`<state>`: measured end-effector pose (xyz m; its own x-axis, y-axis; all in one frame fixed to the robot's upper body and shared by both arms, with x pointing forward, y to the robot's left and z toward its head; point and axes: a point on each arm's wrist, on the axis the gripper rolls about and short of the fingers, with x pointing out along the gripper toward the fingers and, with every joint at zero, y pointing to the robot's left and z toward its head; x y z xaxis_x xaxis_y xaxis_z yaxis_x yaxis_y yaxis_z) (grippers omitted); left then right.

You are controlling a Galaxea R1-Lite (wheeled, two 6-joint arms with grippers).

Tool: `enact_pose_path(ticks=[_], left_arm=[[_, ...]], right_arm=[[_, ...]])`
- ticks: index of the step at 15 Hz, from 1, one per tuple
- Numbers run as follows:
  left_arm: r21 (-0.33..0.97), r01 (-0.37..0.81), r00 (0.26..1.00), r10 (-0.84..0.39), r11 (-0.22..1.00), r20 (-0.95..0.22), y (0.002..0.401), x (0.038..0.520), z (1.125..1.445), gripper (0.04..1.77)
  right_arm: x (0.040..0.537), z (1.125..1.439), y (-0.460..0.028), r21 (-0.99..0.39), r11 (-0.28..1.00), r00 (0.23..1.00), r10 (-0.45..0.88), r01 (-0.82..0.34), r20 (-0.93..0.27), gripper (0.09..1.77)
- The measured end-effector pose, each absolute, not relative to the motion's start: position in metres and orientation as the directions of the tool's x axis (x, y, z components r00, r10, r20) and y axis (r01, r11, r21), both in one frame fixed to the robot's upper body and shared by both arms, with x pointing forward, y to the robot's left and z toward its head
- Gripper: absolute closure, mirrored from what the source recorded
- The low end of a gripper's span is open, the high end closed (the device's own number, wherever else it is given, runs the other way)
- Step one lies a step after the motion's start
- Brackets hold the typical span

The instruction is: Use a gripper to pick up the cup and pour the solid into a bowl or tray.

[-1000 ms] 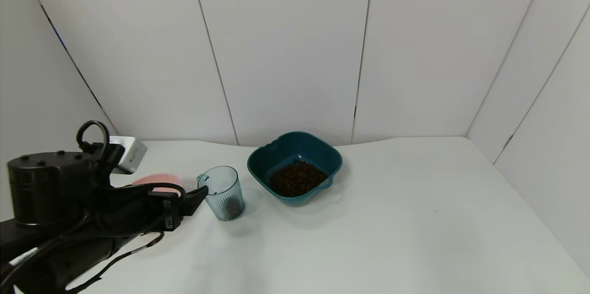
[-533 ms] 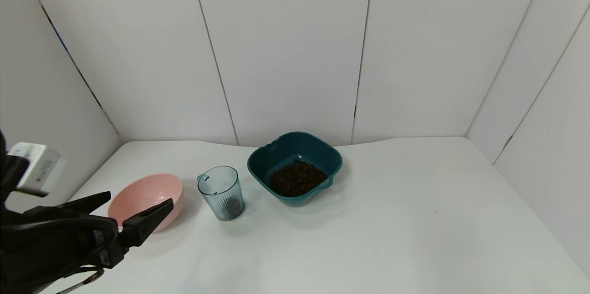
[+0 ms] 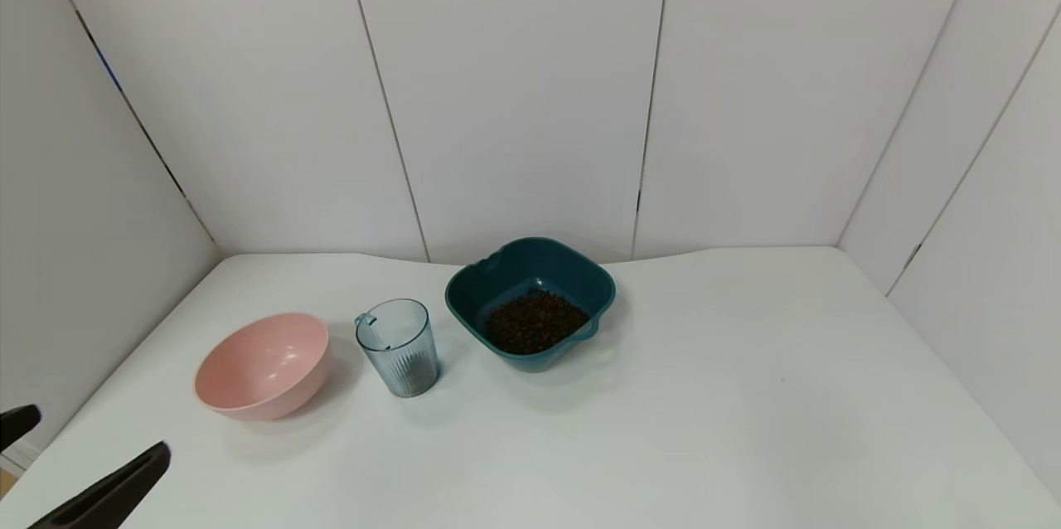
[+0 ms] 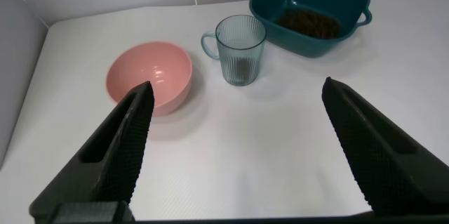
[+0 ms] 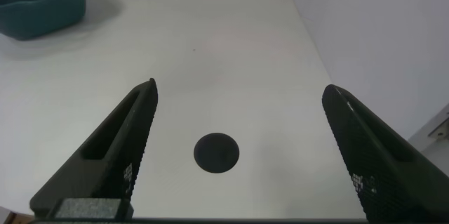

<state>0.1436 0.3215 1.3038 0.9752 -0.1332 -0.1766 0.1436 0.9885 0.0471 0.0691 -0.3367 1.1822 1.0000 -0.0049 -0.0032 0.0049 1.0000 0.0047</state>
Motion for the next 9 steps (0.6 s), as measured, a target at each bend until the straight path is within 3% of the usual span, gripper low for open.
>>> enact_pose_path(ticks=[4, 9], left_arm=[[0.1, 0.123, 0.987, -0.112, 0.987, -0.112, 0.337, 0.095, 1.298, 0.09], [0.127, -0.068, 0.998, 0.069, 0.99, -0.005, 0.344, 0.068, 1.299, 0.09]], right_arm=[[0.069, 1.182, -0.337, 0.004, 1.0, 1.0, -0.005, 0.005, -0.003, 0.15], [0.069, 1.182, -0.337, 0.005, 1.0, 1.0, -0.004, 0.004, -0.003, 0.15]])
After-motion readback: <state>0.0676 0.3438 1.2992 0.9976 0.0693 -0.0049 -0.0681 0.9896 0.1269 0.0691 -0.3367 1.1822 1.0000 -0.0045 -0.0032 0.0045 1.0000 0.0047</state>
